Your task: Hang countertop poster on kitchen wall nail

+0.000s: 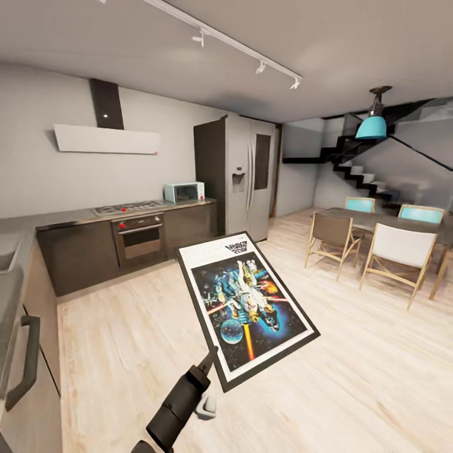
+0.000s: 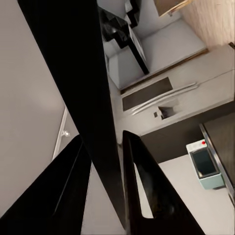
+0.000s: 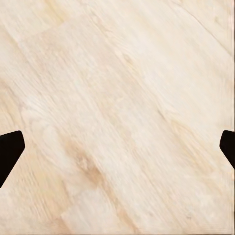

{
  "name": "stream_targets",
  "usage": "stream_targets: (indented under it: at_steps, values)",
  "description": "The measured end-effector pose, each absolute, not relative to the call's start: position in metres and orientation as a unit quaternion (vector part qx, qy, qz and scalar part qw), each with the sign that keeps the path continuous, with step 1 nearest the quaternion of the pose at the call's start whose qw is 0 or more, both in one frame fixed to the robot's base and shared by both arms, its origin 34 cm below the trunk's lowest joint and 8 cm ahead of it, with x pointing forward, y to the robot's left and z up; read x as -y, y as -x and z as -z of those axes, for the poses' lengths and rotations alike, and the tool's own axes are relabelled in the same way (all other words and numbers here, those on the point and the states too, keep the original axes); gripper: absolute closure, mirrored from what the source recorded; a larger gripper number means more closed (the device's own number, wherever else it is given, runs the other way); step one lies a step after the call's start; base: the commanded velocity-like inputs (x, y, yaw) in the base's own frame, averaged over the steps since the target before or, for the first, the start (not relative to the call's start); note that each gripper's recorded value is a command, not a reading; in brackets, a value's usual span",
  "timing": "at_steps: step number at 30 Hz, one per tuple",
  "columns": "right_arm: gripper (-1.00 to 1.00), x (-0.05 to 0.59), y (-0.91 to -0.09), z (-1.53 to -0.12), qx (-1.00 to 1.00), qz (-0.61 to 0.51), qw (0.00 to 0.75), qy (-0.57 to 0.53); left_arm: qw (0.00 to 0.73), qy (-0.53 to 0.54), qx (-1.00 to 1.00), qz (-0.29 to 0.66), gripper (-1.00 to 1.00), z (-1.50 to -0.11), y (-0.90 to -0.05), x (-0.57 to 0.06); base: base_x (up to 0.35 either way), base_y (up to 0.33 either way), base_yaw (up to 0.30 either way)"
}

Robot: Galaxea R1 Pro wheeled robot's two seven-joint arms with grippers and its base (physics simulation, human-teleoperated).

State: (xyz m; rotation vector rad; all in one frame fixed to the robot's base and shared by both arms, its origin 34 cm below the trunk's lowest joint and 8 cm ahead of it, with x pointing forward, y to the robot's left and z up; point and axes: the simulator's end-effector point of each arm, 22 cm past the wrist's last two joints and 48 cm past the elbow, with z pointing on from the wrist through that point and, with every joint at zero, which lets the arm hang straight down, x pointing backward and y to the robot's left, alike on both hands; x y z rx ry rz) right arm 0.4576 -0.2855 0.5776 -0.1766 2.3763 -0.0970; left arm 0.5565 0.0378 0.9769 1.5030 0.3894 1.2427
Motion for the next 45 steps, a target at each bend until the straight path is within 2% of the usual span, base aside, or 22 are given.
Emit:
stream_targets:
  at_steps: [10,33,45]
  values:
    - [-1.0,0.285,-0.46,-0.58,-0.924,0.038,0.374,0.069,0.546,-0.632,-0.162,-0.526,1.0,-0.98,-0.555,-0.038,0.177,-0.231,-0.24]
    - [-1.0,0.284,-0.46,-0.58,-0.924,0.037,0.373,0.069,0.544,-0.636,-0.167,-0.521,1.0,-0.974,-0.556,-0.039,0.011,-0.011,-0.009]
    - [-1.0,0.284,-0.46,-0.58,-0.924,0.037,0.373,0.069,0.627,-0.564,-0.273,-0.462,1.0,-0.994,-0.561,-0.045,0.0,0.0,0.0]
